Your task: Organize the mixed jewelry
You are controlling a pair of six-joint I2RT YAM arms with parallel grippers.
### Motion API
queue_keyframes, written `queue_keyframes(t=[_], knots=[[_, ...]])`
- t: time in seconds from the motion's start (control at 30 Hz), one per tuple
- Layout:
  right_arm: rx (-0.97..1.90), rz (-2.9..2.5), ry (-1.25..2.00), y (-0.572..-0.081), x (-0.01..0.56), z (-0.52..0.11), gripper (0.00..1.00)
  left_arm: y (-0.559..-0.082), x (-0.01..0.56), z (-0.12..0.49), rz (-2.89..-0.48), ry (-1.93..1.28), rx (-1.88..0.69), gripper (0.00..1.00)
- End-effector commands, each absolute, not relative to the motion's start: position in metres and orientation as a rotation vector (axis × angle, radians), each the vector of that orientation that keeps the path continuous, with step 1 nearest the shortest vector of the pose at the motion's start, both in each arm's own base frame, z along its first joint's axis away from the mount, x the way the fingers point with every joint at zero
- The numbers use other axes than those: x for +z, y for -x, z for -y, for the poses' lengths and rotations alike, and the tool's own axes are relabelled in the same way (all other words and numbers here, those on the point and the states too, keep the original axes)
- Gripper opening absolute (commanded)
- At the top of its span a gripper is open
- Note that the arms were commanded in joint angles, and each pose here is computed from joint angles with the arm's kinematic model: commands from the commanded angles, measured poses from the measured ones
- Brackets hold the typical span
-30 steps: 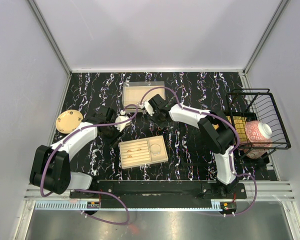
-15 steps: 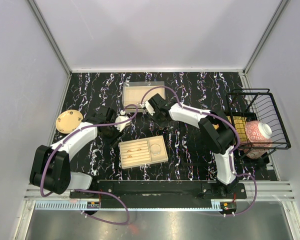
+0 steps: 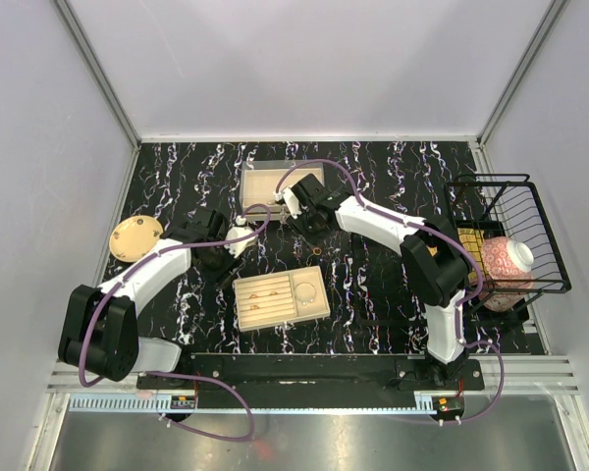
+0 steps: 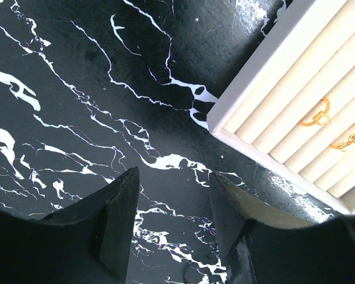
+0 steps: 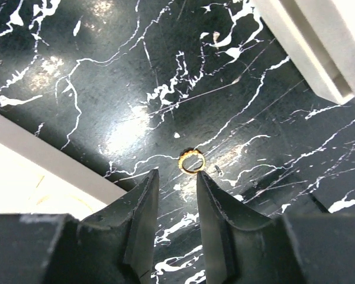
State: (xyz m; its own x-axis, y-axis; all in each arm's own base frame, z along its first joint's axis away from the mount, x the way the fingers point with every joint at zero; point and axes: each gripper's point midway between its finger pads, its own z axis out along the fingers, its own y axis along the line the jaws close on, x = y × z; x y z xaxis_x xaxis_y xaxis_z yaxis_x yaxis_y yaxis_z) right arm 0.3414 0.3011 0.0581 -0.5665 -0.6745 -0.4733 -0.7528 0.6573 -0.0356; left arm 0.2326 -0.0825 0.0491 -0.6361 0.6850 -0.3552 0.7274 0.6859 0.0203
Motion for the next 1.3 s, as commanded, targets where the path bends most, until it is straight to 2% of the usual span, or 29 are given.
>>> queue_keyframes(t=[0.0,1.27], knots=[[0.316,-2.403,1.077,-0.338,0.076,-0.316,0.38,-0.247,0.064,0.082,-2.525,-1.078,-0.138,0.53],[0.251,-2.484,1.087,-0.332,0.029,-0.305,0.35,-0.244,0.061,0.083,-2.543,-1.072,-0.162,0.53]])
